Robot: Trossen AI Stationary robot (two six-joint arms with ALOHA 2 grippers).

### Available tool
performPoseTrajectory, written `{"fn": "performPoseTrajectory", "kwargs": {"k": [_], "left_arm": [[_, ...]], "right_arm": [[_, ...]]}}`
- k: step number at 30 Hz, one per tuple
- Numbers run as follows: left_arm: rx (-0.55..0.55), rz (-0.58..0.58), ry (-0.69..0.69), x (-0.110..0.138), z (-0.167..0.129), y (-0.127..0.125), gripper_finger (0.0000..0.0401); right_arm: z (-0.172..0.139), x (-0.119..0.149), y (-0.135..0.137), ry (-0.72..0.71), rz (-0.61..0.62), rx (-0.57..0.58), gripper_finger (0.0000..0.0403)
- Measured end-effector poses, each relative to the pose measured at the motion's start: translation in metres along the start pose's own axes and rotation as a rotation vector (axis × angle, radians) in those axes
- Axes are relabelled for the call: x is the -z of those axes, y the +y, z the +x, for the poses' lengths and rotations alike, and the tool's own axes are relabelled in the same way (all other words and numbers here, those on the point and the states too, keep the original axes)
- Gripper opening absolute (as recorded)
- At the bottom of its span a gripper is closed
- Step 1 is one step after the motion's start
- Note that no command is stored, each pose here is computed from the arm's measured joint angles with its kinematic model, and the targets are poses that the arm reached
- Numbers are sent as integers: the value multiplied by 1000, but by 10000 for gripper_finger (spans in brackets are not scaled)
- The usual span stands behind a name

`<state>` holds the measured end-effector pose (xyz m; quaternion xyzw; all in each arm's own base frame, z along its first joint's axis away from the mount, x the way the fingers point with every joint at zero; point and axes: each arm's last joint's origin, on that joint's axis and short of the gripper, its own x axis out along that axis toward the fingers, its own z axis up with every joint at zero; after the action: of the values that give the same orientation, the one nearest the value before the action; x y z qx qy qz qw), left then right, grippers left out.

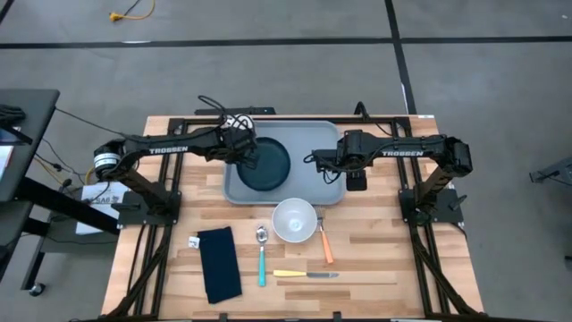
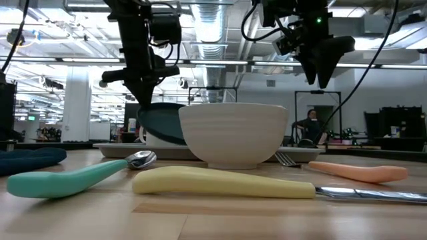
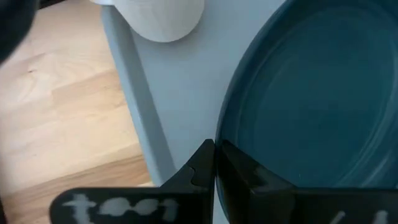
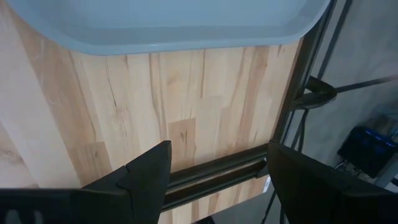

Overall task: Set up tray
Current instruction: Put the green plate on the gray serving tray at the bottom of the white mug

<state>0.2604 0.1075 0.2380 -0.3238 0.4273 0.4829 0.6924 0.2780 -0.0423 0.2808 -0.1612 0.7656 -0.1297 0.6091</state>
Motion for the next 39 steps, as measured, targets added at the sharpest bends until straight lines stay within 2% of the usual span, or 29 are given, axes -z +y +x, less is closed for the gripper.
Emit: {"fn": "performPoseTrajectory", "kwargs": {"k": [4, 22, 26, 30, 34, 39], "left_arm": [[30, 10, -4, -2, 0, -1, 12], [29, 3, -3, -2, 1, -1, 39], [29, 31, 3, -2, 1, -1, 45], [48, 108, 79, 2, 1, 0, 46], [-13, 250, 147, 9, 0, 7, 46], [-49, 412, 127, 12, -1, 7, 37]], "right_arm": [[0, 0, 0, 0, 0, 0, 254], [0, 0, 1, -3, 0, -18, 254], [0, 0, 1, -3, 0, -19, 254], [0, 0, 1, -3, 0, -21, 254], [0, 0, 1, -3, 0, -21, 254], [0, 0, 1, -3, 0, -21, 254]]}}
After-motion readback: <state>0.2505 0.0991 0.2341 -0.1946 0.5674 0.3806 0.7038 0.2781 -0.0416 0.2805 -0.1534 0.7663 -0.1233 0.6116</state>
